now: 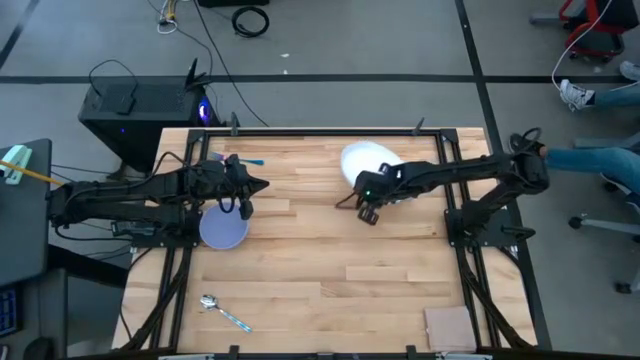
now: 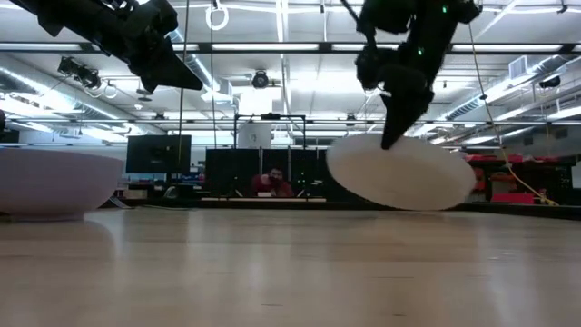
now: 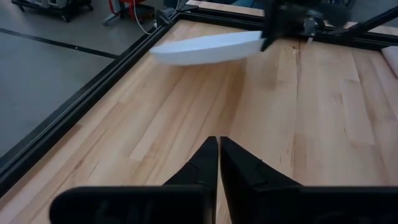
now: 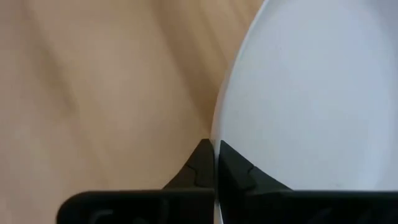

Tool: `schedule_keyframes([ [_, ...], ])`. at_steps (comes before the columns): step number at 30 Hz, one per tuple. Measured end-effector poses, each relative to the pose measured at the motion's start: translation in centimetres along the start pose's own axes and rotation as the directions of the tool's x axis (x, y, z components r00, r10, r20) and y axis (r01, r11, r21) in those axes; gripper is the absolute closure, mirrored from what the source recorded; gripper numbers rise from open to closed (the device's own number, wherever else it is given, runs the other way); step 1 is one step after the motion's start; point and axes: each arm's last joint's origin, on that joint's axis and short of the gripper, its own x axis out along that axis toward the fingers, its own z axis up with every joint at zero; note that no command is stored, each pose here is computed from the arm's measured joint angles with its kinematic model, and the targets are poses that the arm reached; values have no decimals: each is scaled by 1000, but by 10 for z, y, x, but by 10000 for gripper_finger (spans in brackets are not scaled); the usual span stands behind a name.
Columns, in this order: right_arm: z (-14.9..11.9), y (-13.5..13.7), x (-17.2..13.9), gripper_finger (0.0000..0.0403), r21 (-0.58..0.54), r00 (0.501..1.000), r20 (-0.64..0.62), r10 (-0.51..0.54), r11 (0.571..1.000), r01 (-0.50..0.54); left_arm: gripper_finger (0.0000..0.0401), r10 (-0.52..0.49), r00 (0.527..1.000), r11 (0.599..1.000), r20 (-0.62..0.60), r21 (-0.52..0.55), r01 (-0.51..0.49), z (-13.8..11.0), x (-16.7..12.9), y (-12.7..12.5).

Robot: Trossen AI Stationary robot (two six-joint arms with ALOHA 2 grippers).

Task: Set table place
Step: Move the plate to the center of the table

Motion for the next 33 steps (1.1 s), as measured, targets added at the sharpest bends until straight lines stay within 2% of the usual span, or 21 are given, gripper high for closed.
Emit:
schedule_keyframes([
  [4,5,25,-3,401,-163,999,16,30,986,-27,376,0,1000,1000,0,0,0,0,0,0],
  [6,3,39,-2,402,-283,999,7,44,958,-40,383,0,1000,1000,-1,0,0,0,0,0],
  [9,-3,62,3,402,-478,997,12,77,876,-62,394,0,1000,1000,0,0,0,0,0,0],
  [13,-10,89,6,402,-627,991,36,128,775,-77,392,0,1000,1000,-1,0,0,0,0,0],
  [18,-23,114,14,402,-703,988,5,156,703,-107,374,0,1000,1000,-1,0,0,0,0,0],
  [23,-33,134,31,402,-734,974,-58,217,652,-189,385,0,1000,1000,0,0,0,0,0,0],
  [28,-36,143,44,402,-740,969,-77,235,638,-214,395,-1,1000,1000,0,0,1,0,0,0],
  [33,-38,145,52,391,-746,969,-96,227,628,-221,377,-1,1000,1000,0,-3,1,0,0,0],
])
